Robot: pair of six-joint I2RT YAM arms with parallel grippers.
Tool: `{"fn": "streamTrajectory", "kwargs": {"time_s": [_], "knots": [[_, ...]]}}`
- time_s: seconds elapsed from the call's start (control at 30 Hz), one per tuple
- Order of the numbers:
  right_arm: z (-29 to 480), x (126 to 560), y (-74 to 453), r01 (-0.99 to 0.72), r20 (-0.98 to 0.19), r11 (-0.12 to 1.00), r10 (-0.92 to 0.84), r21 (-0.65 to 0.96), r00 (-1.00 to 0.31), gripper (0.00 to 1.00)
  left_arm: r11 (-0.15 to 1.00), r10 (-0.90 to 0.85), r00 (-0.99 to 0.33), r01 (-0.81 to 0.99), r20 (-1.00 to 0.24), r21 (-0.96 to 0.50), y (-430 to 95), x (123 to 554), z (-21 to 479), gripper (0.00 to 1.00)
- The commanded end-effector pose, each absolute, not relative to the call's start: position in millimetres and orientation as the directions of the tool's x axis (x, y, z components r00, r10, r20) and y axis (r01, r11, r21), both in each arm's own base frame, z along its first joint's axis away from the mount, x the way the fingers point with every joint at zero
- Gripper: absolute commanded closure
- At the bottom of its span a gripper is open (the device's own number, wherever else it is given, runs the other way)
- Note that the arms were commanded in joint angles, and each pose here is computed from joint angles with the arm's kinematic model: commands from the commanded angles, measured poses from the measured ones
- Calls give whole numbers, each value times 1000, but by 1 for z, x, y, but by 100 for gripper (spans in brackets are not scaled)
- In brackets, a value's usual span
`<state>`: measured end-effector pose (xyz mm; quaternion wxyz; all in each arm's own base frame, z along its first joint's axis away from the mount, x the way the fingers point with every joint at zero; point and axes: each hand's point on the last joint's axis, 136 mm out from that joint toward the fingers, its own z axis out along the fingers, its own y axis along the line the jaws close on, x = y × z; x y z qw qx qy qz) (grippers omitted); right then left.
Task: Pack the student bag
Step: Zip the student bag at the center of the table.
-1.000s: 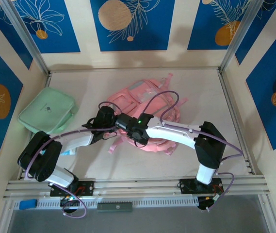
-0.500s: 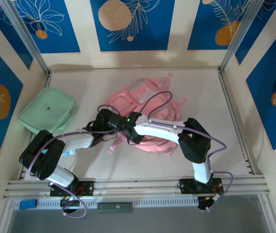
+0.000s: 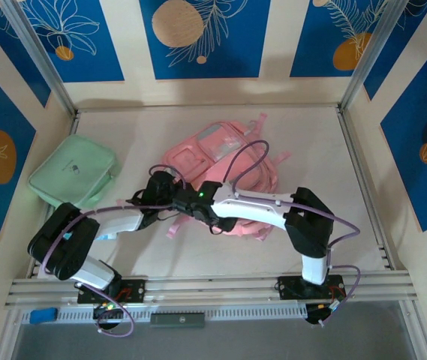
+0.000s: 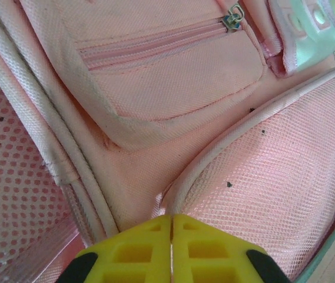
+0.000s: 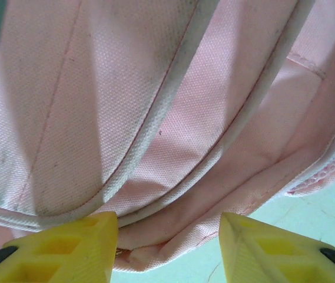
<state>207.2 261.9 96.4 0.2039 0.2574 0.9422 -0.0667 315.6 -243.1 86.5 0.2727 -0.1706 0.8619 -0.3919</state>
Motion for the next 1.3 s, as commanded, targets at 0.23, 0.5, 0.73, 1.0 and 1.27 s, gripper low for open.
{"fn": "streamTrajectory", "kwargs": {"time_s": [0.23, 0.5, 0.73, 1.0, 1.27], "knots": [[104, 239, 274, 444, -364, 888, 455, 119, -813, 50, 749, -422, -825, -84, -376, -658, -219, 291, 79, 77], [129, 258, 257, 422, -417, 888, 458, 180, -785, 49, 764, -376, -821, -13, -429, -645, -230, 306, 107, 66], [127, 269, 236, 443, -383, 864, 504, 241, -774, 49, 788, -367, -799, 5, -476, -616, -236, 332, 124, 59], [128, 273, 236, 423, -369, 866, 497, 266, -785, 49, 793, -396, -803, -55, -444, -607, -239, 355, 113, 57], [125, 274, 237, 417, -348, 862, 499, 287, -793, 50, 752, -400, -815, -31, -419, -659, -259, 372, 116, 59]]}}
